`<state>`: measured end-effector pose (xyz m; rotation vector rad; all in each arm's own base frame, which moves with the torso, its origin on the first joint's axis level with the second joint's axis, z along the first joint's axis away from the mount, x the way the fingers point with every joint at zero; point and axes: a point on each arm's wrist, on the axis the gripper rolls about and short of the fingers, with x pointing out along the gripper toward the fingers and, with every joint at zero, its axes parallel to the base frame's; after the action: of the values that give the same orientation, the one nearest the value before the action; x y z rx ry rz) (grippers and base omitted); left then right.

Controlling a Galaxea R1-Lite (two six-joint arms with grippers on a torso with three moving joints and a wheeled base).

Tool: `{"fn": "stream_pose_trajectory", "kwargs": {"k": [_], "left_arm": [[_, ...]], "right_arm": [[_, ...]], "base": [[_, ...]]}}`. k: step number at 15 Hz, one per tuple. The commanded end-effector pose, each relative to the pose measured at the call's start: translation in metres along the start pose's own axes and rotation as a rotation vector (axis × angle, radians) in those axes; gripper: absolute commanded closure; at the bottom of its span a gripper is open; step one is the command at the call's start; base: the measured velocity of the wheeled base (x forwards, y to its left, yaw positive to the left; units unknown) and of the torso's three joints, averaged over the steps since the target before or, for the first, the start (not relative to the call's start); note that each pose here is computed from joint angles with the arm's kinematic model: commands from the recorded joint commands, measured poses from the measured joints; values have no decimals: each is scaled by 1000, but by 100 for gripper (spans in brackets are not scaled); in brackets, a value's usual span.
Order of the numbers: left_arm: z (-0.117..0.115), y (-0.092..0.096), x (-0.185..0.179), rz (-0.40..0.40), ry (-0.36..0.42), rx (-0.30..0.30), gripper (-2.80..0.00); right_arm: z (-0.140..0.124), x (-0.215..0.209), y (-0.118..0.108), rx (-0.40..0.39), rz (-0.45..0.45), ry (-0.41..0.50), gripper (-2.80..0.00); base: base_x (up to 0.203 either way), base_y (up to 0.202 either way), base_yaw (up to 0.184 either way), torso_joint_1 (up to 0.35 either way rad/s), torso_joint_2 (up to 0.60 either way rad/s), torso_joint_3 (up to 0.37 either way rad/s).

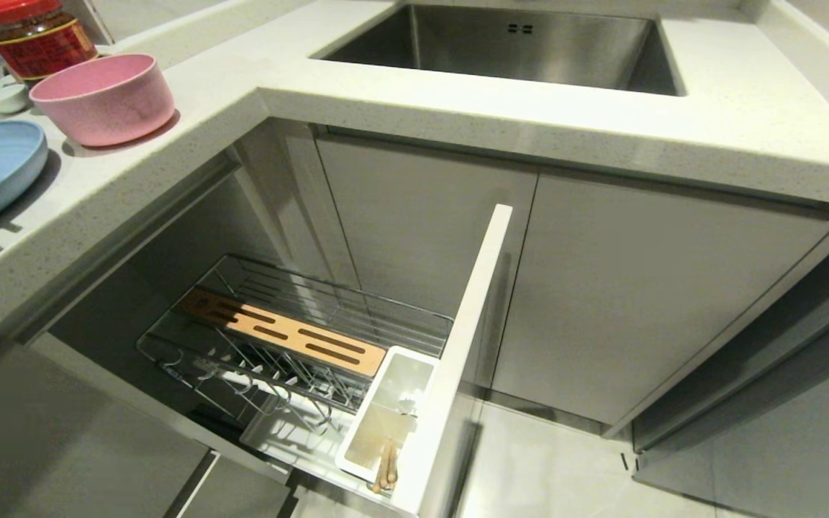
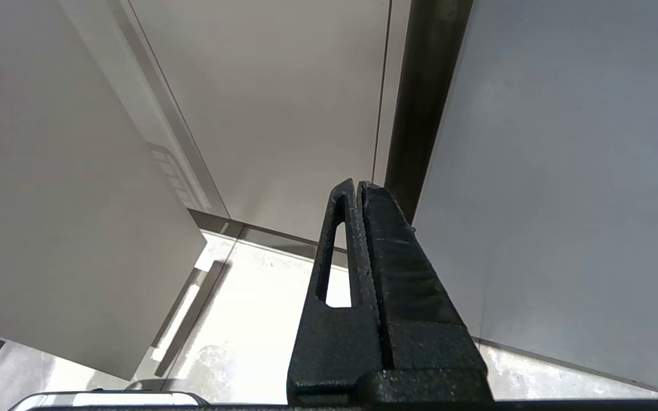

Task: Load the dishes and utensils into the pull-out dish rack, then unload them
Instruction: Pick up the chopsticks and place it in the cupboard

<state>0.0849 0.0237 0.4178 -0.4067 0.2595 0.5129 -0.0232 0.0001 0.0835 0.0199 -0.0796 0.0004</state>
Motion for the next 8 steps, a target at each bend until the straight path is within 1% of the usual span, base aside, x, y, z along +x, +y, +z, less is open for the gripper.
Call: {"fn": "stream_pose_trajectory", "kwargs": {"k": [1, 3, 5, 8], "left_arm": [[-3, 0, 6, 22, 44, 9, -280], [-3, -2, 12, 35, 60, 14, -280], [-4, -4, 23, 69, 84, 25, -280], [-4, -8, 39, 83, 118, 35, -280]], "right_arm": [[-7, 1, 0, 0, 0, 25, 0], [-7, 1, 0, 0, 0, 24, 0], [-7, 1, 0, 0, 0, 24, 0], [-7, 1, 0, 0, 0, 25, 0]], "base": [[0, 0, 0, 0, 0, 0], [0, 0, 0, 0, 0, 0], [0, 0, 0, 0, 0, 0], [0, 0, 0, 0, 0, 0]]}}
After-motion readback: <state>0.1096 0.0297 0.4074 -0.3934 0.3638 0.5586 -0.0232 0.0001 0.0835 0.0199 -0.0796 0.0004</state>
